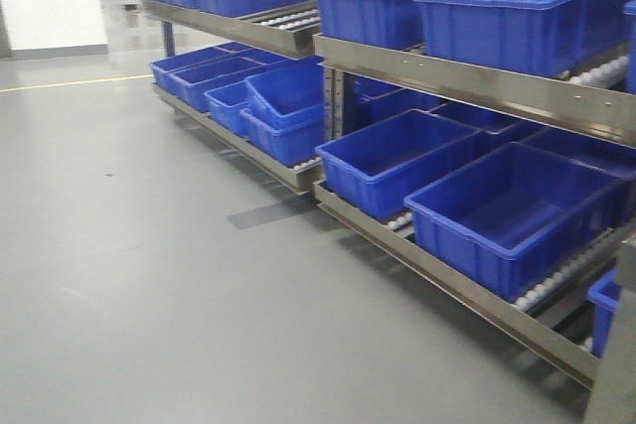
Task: Sort and place red and blue blocks on shelf
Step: 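Turn the base away from the table holding both cubes, then drive the base down the aisle carrying both cubes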
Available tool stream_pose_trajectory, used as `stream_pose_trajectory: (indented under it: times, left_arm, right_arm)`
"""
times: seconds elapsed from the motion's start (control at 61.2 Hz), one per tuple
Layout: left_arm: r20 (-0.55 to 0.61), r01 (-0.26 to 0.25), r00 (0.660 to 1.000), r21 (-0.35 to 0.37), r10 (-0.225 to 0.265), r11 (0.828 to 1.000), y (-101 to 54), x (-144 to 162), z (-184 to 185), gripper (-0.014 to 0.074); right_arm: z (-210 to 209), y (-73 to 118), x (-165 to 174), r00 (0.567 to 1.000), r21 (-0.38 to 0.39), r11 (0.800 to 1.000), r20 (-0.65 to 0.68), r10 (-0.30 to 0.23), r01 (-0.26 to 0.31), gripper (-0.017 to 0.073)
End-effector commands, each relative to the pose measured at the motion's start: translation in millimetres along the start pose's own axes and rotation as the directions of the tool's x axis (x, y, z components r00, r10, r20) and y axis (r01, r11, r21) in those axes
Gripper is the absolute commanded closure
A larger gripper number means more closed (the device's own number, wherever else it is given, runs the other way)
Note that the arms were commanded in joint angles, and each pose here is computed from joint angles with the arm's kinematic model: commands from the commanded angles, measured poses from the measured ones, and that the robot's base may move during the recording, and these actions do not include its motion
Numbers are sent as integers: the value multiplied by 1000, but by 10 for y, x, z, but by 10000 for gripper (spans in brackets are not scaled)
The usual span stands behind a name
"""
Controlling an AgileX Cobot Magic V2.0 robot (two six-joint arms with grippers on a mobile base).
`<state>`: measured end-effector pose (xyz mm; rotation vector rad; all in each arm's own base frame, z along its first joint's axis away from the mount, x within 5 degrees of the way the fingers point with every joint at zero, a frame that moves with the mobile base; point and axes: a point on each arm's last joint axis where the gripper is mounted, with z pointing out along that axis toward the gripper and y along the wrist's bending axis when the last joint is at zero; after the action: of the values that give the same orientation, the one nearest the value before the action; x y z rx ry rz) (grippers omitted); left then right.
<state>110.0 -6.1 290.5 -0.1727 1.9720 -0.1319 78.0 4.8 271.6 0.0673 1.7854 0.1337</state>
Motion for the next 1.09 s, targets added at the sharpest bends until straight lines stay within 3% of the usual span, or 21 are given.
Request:
stream_pose_trajectory:
  times: [0.0,1.078]
  left_arm:
    - [86,-5,996,38,1,999,-46,-142,-39,472]
    - [86,-5,996,38,1,999,-46,-142,-39,472]
  right_arm:
    - [-29,7,-174,994,5,1000,108,-10,10,510]
    - [-29,7,-174,994,5,1000,108,-10,10,510]
